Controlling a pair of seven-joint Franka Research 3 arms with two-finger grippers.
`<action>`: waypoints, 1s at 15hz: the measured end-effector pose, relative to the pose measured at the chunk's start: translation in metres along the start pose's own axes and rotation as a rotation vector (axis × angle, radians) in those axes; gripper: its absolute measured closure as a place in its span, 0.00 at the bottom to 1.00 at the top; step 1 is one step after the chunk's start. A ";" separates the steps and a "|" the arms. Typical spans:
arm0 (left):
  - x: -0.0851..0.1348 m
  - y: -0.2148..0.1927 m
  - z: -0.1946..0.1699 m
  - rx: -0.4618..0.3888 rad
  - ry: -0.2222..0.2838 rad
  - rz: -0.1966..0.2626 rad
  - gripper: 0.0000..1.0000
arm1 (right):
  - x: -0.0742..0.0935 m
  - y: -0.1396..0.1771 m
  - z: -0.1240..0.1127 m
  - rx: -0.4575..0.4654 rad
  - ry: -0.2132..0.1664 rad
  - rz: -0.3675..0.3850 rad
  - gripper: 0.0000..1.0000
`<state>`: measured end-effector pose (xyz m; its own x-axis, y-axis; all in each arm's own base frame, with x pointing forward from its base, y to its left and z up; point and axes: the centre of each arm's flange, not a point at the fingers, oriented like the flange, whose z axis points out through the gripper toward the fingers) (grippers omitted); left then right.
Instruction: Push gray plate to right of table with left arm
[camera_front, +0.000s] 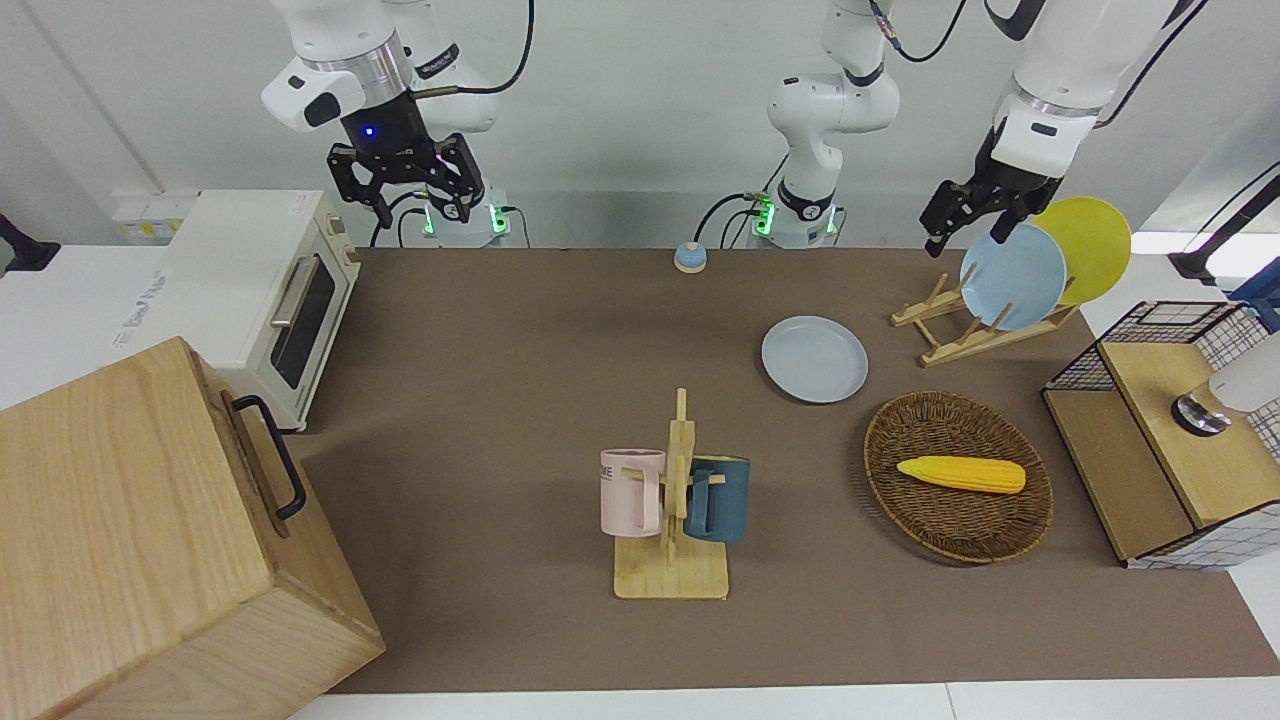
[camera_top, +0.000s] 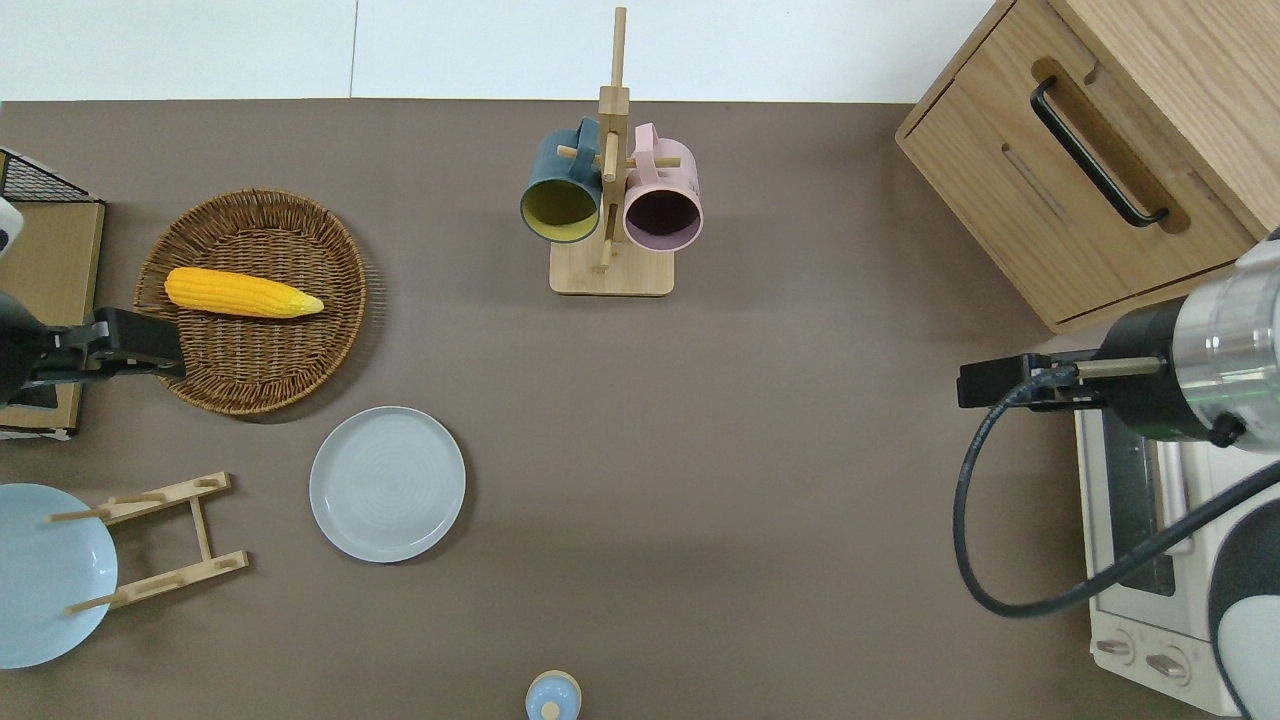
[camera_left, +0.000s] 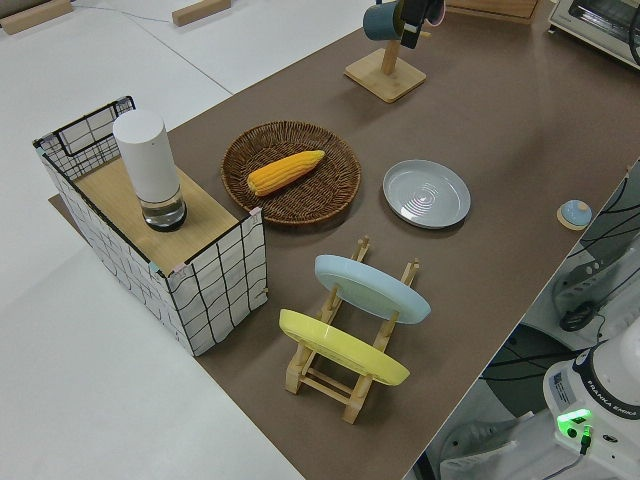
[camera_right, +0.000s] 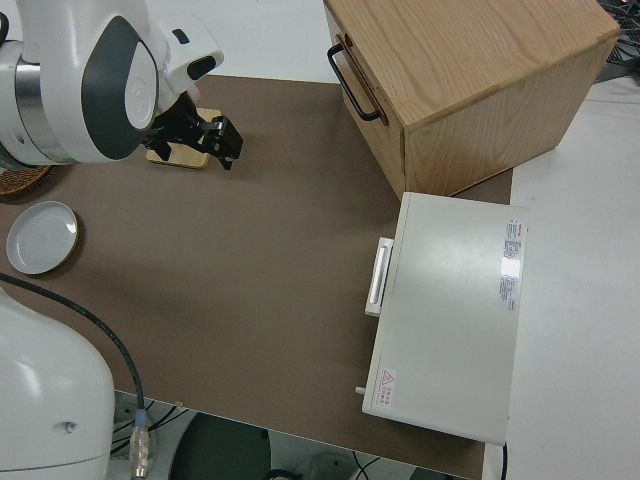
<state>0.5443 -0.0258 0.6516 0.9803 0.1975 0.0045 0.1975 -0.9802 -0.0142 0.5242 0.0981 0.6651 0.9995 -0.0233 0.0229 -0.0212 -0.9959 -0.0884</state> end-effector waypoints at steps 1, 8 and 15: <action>0.000 -0.001 0.000 0.000 0.000 -0.001 0.00 | 0.000 0.000 0.000 0.000 0.000 0.000 0.00; -0.001 0.005 0.000 -0.001 0.002 0.009 0.00 | 0.000 0.000 0.000 0.000 0.000 0.000 0.00; -0.001 0.006 0.000 -0.001 0.002 0.011 0.00 | 0.000 0.000 0.000 0.000 0.000 0.000 0.00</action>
<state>0.5442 -0.0319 0.6518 0.9824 0.1865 0.0069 0.1866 -0.9823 -0.0133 0.5242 0.0981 0.6651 0.9995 -0.0233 0.0229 -0.0212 -0.9959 -0.0884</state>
